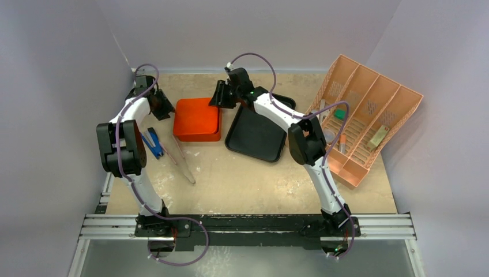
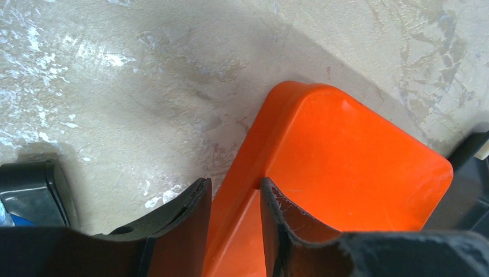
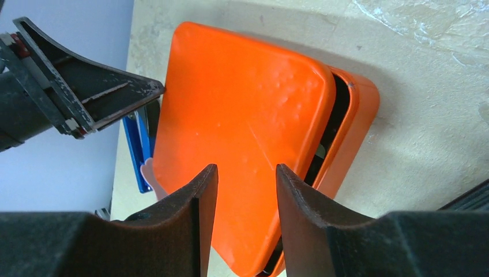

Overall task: Pack the chocolate
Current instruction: Close the box lid on the packing box.

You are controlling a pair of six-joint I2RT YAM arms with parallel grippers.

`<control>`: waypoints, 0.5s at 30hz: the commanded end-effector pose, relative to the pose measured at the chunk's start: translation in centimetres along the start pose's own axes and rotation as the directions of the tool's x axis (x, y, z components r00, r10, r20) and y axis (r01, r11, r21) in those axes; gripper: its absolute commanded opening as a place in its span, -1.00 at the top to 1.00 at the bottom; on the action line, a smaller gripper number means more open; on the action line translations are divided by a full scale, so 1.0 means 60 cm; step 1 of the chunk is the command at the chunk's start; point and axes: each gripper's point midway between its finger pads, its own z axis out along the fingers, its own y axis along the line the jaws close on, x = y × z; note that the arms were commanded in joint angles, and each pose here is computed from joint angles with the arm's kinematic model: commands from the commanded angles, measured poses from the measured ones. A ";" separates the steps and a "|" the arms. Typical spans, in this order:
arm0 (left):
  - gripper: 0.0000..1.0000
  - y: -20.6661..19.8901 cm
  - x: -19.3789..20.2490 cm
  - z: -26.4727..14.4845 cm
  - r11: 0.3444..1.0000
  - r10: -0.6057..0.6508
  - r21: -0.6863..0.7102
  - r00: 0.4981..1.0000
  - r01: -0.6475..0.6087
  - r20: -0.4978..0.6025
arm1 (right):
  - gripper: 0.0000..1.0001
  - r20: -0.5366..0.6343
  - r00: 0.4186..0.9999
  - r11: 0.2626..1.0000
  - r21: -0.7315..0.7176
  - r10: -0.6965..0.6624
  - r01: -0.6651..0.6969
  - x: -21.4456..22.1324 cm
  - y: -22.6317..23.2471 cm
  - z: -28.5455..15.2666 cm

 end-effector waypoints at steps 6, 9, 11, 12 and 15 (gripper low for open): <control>0.30 0.028 -0.027 -0.007 0.999 -0.008 -0.046 0.999 0.010 0.047 | 0.07 -0.014 0.999 0.996 0.084 0.032 -0.031 0.009 -0.008 0.010; 0.36 0.040 -0.028 -0.008 0.997 -0.011 -0.072 0.999 0.014 0.041 | 0.03 -0.015 0.999 0.993 0.107 0.042 -0.041 0.015 -0.015 0.013; 0.36 0.039 -0.032 -0.011 0.998 -0.018 -0.060 0.999 0.021 0.048 | 0.02 -0.021 0.999 0.993 0.114 0.046 -0.043 0.019 -0.017 0.016; 0.36 0.035 -0.034 -0.013 0.999 -0.024 -0.044 0.998 0.026 0.055 | 0.01 -0.023 0.999 0.992 0.115 0.046 -0.043 0.021 -0.018 0.018; 0.25 0.006 -0.039 -0.020 0.998 -0.038 0.051 0.997 0.035 0.065 | -0.01 -0.022 0.999 0.996 0.086 0.038 -0.035 0.025 -0.009 0.026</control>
